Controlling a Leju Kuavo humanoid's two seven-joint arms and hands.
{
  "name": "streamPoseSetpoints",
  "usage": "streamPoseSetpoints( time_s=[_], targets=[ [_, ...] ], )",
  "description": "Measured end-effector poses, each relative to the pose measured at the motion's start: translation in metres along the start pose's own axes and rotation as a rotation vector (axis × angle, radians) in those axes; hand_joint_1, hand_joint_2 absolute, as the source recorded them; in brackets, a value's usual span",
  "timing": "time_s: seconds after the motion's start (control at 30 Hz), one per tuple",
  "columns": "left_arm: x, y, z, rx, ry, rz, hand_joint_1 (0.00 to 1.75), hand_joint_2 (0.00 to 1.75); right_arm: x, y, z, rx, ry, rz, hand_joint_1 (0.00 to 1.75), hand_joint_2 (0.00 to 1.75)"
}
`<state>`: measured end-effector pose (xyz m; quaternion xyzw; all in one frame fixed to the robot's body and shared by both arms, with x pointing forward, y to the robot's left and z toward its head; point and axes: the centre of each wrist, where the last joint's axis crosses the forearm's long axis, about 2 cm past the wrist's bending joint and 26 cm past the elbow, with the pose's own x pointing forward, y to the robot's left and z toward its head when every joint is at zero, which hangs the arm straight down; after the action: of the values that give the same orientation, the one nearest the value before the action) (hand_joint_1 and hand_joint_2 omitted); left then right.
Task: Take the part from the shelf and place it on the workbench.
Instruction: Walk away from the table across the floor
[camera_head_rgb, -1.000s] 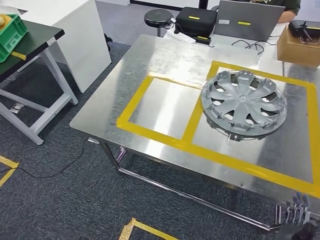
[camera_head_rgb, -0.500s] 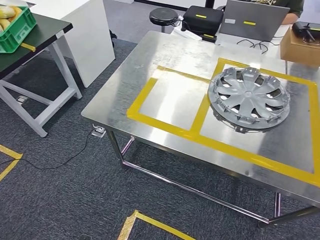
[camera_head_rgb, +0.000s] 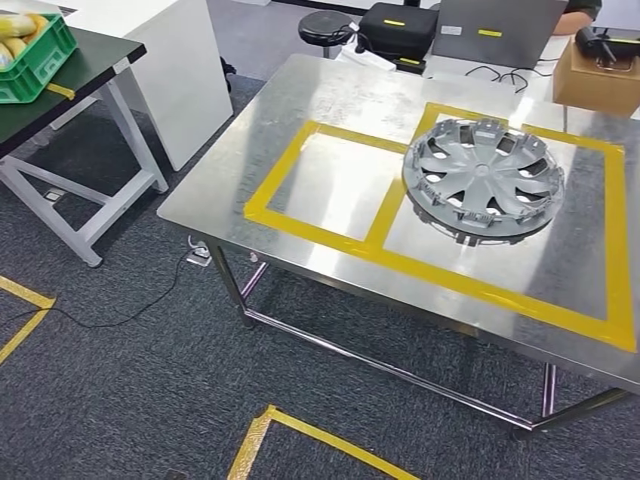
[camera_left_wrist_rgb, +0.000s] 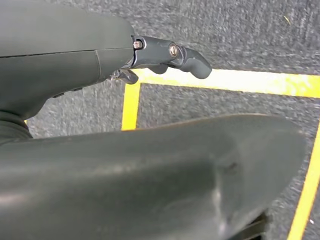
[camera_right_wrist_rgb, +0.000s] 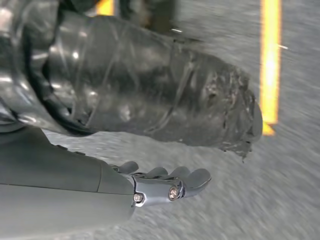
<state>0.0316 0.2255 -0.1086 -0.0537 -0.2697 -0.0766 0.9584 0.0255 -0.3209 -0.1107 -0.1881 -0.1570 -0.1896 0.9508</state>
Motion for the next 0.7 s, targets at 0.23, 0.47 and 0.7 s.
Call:
streamPoseSetpoints(
  time_s=[0.23,0.47,0.7],
  targets=[
    [0.005,0.004,-0.002,-0.006,-0.007,-0.032,0.0,0.0,-0.002,0.011,0.003,0.047,0.033,0.041,0.0,0.0],
    [0.006,0.005,-0.003,-0.006,-0.005,-0.04,0.0,0.0,-0.004,0.013,0.005,0.073,-0.005,0.047,0.98,0.0],
    [0.006,0.006,-0.003,-0.001,0.006,-0.032,0.0,0.0,-0.005,0.02,0.007,0.115,-0.032,0.085,0.0,0.0]
  ],
)
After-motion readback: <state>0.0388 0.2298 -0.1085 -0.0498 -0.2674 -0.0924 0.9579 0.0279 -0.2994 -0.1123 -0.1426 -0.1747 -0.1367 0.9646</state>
